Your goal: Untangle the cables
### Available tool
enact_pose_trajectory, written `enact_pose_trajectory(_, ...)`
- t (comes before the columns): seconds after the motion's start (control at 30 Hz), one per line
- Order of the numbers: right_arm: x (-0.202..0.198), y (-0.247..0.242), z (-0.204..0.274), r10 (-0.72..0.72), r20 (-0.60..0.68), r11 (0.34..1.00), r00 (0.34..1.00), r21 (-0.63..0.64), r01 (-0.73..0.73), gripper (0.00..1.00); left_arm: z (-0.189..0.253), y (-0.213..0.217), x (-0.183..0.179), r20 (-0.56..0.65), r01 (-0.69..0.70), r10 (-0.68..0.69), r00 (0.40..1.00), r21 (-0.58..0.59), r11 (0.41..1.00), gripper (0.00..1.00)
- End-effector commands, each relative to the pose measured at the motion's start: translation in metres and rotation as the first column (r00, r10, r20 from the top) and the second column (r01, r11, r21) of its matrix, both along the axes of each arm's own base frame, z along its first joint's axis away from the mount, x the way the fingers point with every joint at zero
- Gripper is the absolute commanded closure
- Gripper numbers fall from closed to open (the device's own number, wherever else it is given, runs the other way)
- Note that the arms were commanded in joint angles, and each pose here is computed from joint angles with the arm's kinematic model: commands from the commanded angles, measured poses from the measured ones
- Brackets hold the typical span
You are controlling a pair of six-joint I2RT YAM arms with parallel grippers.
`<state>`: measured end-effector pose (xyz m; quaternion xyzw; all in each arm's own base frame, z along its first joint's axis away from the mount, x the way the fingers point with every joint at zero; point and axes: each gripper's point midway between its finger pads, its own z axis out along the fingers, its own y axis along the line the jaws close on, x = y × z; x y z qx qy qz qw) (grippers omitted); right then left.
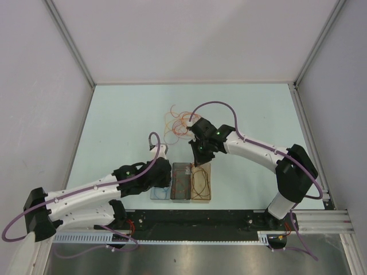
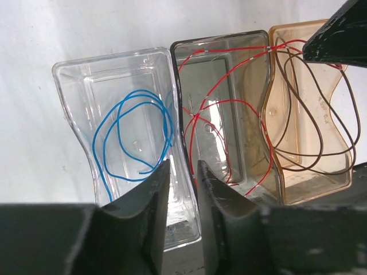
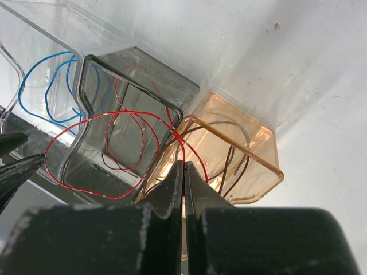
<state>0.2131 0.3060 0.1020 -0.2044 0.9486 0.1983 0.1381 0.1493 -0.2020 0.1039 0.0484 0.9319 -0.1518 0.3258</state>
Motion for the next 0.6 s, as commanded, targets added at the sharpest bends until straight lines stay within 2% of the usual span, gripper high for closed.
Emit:
enact_pose_trajectory(0.0, 0.005, 0.005, 0.008, 0.013, 0.028, 1.000, 1.000, 0.007, -0.013, 1.00, 0.005, -0.003, 0.003, 0.010, -0.023, 0.023, 1.000, -0.019, 1.000, 0.72)
enact_pose_trajectory(0.17, 0.005, 0.005, 0.008, 0.013, 0.028, 1.000, 1.000, 0.007, -0.013, 1.00, 0.000, -0.011, 0.002, -0.003, -0.009, 0.009, 1.000, -0.030, 1.000, 0.79)
enact_pose_trajectory(0.43, 0.005, 0.006, 0.010, 0.015, 0.032, 1.000, 0.999, 0.013, -0.016, 1.00, -0.006, -0.019, 0.002, -0.018, 0.011, -0.011, 1.000, -0.035, 0.999, 0.81)
enact_pose_trajectory(0.57, 0.006, 0.007, 0.011, 0.017, 0.035, 1.000, 0.999, 0.017, -0.018, 1.00, -0.008, -0.019, 0.002, -0.021, 0.009, -0.010, 1.000, -0.032, 0.999, 0.91)
